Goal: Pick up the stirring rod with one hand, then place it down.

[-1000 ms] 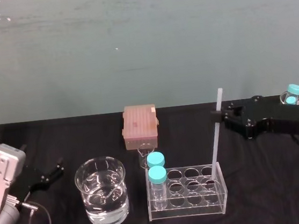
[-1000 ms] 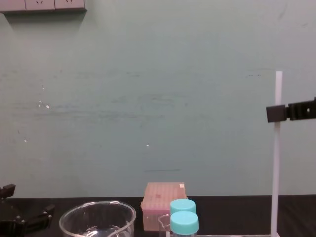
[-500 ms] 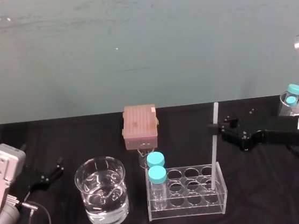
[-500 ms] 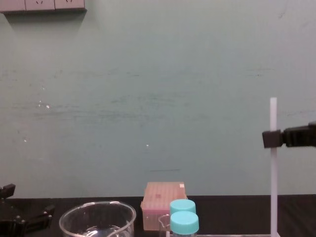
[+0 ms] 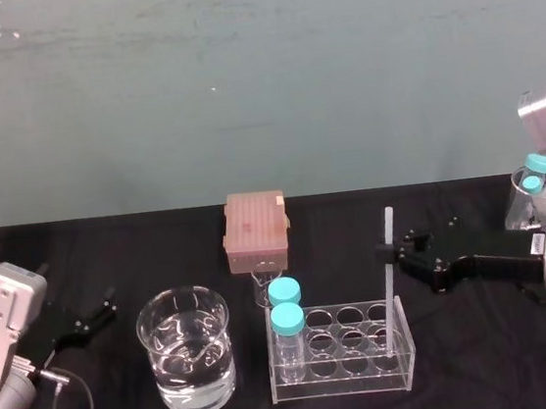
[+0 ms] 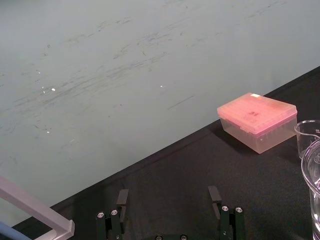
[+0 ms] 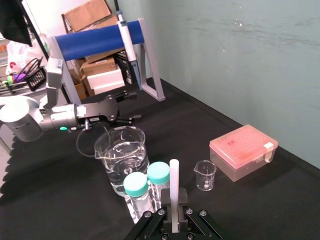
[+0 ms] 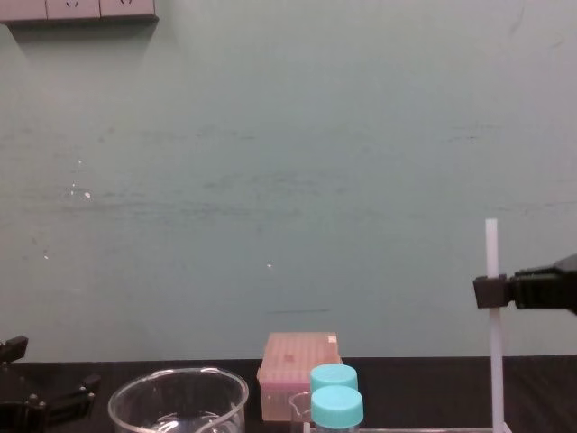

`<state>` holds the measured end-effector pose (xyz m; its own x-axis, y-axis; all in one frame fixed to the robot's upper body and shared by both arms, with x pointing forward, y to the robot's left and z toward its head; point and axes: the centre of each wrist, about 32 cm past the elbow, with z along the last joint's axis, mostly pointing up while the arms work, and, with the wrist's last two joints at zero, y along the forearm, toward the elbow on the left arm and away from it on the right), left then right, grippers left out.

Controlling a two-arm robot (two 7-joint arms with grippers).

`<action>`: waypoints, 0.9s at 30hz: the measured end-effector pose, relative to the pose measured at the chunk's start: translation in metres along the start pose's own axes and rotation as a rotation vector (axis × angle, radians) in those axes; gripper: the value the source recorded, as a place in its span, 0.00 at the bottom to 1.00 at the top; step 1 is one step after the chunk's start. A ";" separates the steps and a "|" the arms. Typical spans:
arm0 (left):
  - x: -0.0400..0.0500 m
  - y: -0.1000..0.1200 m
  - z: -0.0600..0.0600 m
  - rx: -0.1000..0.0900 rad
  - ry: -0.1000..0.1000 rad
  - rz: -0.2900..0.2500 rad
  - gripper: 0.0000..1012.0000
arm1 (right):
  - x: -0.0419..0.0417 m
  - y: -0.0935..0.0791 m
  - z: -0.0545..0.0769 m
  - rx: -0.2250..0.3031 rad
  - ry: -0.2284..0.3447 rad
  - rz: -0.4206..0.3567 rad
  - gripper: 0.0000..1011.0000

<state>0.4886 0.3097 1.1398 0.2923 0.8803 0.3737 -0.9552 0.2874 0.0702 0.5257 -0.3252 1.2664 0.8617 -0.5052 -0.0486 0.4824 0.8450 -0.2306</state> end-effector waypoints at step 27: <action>0.0000 0.000 0.000 0.000 0.000 0.000 0.99 | -0.0009 0.015 -0.018 -0.025 0.007 -0.014 0.07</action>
<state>0.4886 0.3097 1.1398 0.2923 0.8803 0.3737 -0.9552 0.2873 0.0703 0.5292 -0.3154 1.2451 0.8539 -0.5178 -0.0519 0.4900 0.8335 -0.2553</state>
